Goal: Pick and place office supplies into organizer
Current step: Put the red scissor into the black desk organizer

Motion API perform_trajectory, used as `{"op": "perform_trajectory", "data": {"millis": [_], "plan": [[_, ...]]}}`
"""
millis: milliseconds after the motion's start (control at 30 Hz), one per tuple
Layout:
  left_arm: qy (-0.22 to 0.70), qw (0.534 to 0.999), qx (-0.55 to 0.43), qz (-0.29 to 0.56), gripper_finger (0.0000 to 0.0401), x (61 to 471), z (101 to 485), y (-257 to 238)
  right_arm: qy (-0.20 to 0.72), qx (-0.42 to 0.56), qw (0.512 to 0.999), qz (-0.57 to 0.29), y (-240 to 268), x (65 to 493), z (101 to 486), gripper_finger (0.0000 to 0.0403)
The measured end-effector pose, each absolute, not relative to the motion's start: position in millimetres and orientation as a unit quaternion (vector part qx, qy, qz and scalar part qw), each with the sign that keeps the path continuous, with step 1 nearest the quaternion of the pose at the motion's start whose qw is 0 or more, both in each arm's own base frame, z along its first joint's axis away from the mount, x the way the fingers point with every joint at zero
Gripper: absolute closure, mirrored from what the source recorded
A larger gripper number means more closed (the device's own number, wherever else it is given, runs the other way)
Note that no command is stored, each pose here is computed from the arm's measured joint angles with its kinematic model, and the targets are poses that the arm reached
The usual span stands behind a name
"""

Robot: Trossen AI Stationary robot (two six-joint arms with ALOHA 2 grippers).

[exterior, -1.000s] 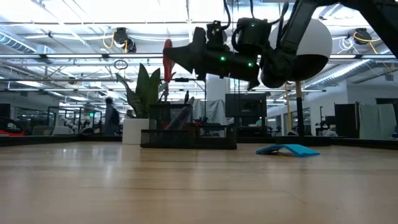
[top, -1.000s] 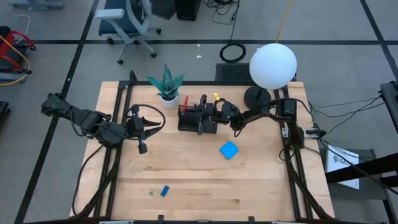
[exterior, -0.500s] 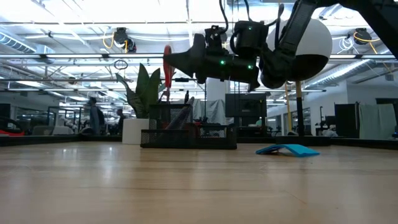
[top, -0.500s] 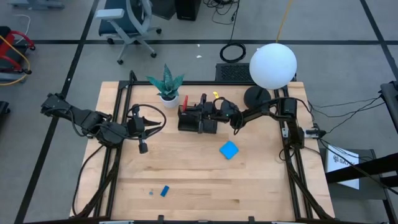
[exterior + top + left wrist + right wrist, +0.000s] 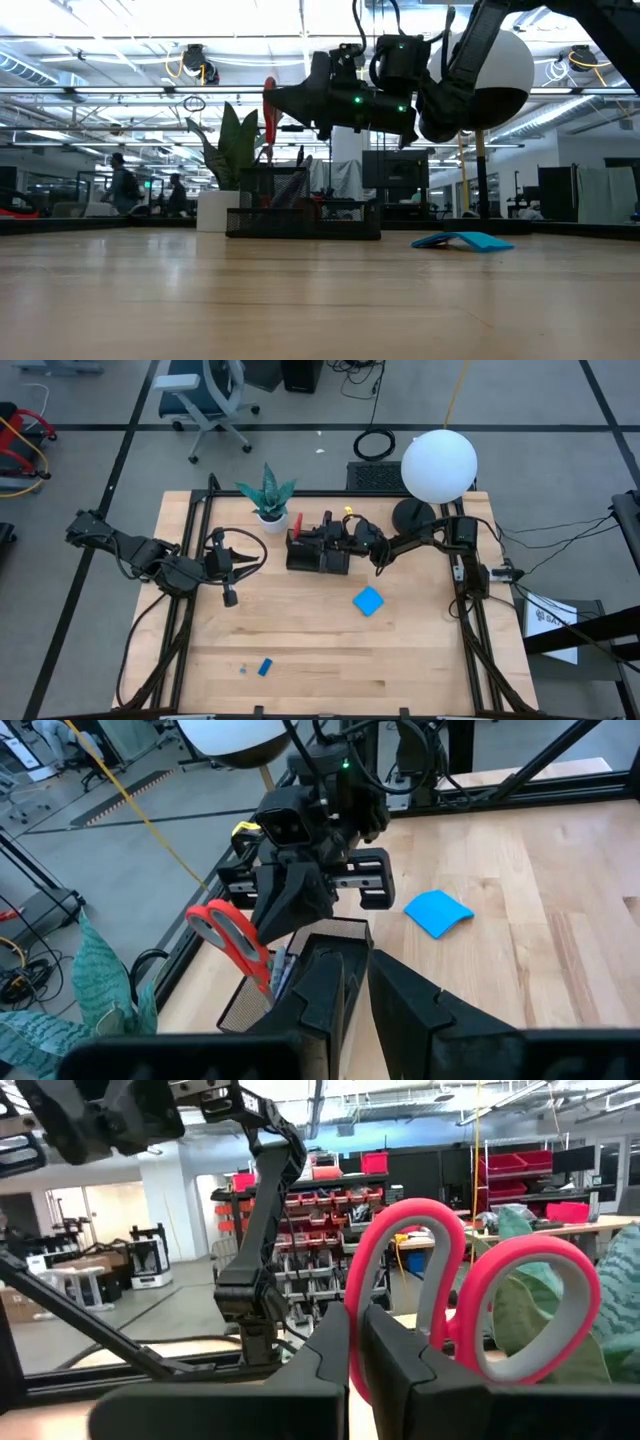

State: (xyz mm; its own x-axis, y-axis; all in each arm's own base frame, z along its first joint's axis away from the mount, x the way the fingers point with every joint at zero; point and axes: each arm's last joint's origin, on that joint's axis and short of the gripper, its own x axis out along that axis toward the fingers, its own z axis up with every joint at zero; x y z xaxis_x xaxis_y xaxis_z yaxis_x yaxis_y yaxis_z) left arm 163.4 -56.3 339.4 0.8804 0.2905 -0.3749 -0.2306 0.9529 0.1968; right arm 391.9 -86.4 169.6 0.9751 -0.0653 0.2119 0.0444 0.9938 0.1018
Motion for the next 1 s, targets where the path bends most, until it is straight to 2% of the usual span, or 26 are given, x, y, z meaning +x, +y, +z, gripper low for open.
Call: {"op": "perform_trajectory", "data": {"millis": [333,667,833,1000], "plan": [[0.204,0.967,0.073,0.135,0.0341,163,339,-56,-0.053,0.046,0.996,-0.055,-95,392,159,0.0394],[0.204,0.967,0.073,0.135,0.0341,163,339,-56,-0.059,0.048,0.995,-0.059,-98,391,160,0.0313],[0.204,0.967,0.073,0.135,0.0341,163,339,-56,-0.079,0.044,0.994,-0.056,-97,391,164,0.0299],[0.204,0.967,0.073,0.135,0.0341,163,339,-56,-0.091,0.030,0.994,-0.047,-90,390,174,0.0301]]}}
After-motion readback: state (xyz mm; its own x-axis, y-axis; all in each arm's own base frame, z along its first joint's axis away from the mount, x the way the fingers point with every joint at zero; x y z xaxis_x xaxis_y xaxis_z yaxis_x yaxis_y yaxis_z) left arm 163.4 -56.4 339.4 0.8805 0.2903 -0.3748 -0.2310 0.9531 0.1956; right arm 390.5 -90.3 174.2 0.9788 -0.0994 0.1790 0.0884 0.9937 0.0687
